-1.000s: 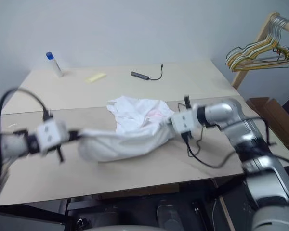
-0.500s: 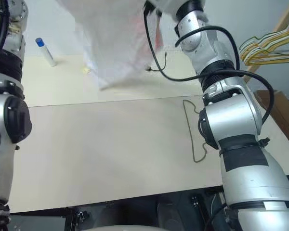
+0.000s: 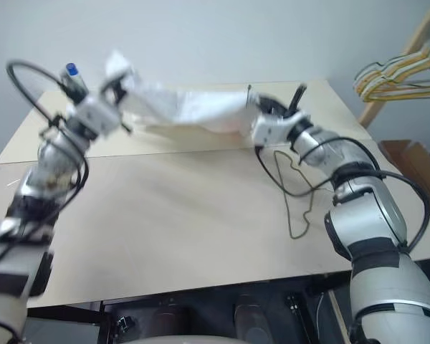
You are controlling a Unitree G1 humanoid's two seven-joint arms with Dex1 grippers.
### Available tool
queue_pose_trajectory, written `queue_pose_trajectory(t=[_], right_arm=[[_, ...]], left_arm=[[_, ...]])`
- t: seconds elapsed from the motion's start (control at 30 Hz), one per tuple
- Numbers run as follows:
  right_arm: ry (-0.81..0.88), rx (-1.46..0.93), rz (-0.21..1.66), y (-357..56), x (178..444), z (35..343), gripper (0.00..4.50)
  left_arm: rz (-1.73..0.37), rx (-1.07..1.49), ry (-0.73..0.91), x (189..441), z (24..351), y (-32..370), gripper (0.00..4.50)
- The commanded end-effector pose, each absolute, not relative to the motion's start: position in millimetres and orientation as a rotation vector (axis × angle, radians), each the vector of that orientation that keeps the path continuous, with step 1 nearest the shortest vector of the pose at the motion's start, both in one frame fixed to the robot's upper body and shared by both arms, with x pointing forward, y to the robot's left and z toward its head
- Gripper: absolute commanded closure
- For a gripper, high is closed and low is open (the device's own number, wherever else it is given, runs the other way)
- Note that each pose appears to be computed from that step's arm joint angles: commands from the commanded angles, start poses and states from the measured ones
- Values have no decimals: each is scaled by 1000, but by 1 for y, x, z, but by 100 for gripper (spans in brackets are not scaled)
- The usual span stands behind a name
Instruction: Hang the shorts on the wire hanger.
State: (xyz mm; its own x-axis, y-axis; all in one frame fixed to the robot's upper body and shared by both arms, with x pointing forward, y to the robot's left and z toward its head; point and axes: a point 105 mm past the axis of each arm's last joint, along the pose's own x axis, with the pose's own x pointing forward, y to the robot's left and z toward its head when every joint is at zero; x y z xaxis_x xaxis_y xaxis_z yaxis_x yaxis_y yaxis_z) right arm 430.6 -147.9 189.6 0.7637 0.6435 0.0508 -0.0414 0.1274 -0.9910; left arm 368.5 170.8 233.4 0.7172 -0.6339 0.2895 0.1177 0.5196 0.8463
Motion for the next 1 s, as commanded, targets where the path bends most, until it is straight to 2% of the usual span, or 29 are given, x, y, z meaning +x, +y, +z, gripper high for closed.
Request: queue_pose_trajectory(t=[0.03,0.17,0.43,0.7,0.9,1.0], right_arm=[[-569,-1351,727,-140,412,181,450],[-504,-1361,916,-143,389,145,450],[-444,-1362,1022,-155,365,109,450],[-377,-1264,1202,-162,317,87,450],[-250,-1182,1354,-164,270,83,450],[-207,-1170,1378,-166,257,82,450]], left_arm=[[-702,918,-567,327,232,164,448],[-932,951,-253,289,189,178,448],[-1215,951,123,228,149,187,448],[-1406,884,322,176,129,183,448],[-1492,828,452,154,120,191,448],[-1479,846,445,157,112,192,448]])
